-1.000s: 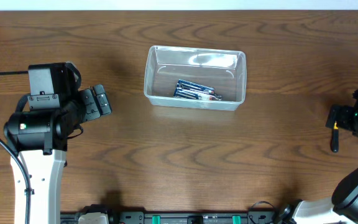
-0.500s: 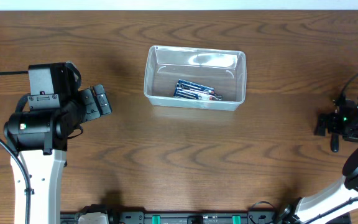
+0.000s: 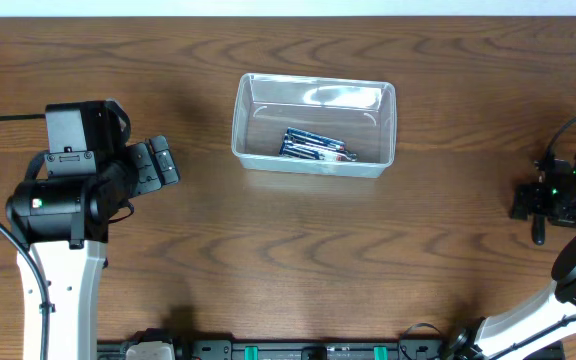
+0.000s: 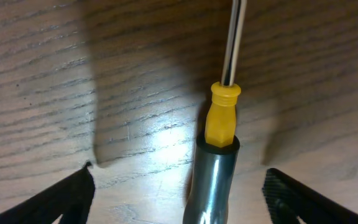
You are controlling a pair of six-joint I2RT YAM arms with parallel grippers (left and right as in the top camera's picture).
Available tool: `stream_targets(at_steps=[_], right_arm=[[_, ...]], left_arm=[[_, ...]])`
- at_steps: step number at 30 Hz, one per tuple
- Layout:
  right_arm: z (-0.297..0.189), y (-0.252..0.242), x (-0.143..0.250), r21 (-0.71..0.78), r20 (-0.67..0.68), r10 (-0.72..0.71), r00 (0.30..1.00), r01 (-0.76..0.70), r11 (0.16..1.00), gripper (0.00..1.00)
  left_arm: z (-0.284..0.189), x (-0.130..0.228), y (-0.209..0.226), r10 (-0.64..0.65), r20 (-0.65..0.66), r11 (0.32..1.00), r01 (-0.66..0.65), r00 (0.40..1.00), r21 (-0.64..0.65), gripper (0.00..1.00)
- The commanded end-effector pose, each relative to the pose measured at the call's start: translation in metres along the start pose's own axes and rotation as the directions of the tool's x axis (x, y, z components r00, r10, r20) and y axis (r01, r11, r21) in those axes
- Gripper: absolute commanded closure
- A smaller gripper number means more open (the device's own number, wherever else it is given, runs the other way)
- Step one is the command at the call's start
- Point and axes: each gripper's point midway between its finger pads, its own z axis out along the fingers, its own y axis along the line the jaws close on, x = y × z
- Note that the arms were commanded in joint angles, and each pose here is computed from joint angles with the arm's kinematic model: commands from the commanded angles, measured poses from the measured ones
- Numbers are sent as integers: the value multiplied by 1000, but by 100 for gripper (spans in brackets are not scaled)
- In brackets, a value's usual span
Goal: Pack container
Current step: 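Move the right gripper down to the yellow-handled screwdriver, then grasp the yellow-handled screwdriver with the right gripper and lift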
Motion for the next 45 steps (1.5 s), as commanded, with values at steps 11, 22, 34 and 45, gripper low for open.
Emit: stream_targets(at_steps=[11,22,34,45], right_arm=[[20,-1,8,9,-20,4,1000,-4,1000,11],[27,5,9,-22,-5,4,1000,-4,1000,29],[26,8,7,-38,3,31,1000,-31,999,52],[26,16,2,-85,28,40,999,-37,996,67]], left_arm=[[-7,-5,2,2,24,1000,-2,1000,-8,2],[-7,-5,2,2,24,1000,-2,1000,-8,2],[-7,-5,2,2,25,1000,-2,1000,-8,2],[-7,-5,2,3,25,1000,-2,1000,-8,2]])
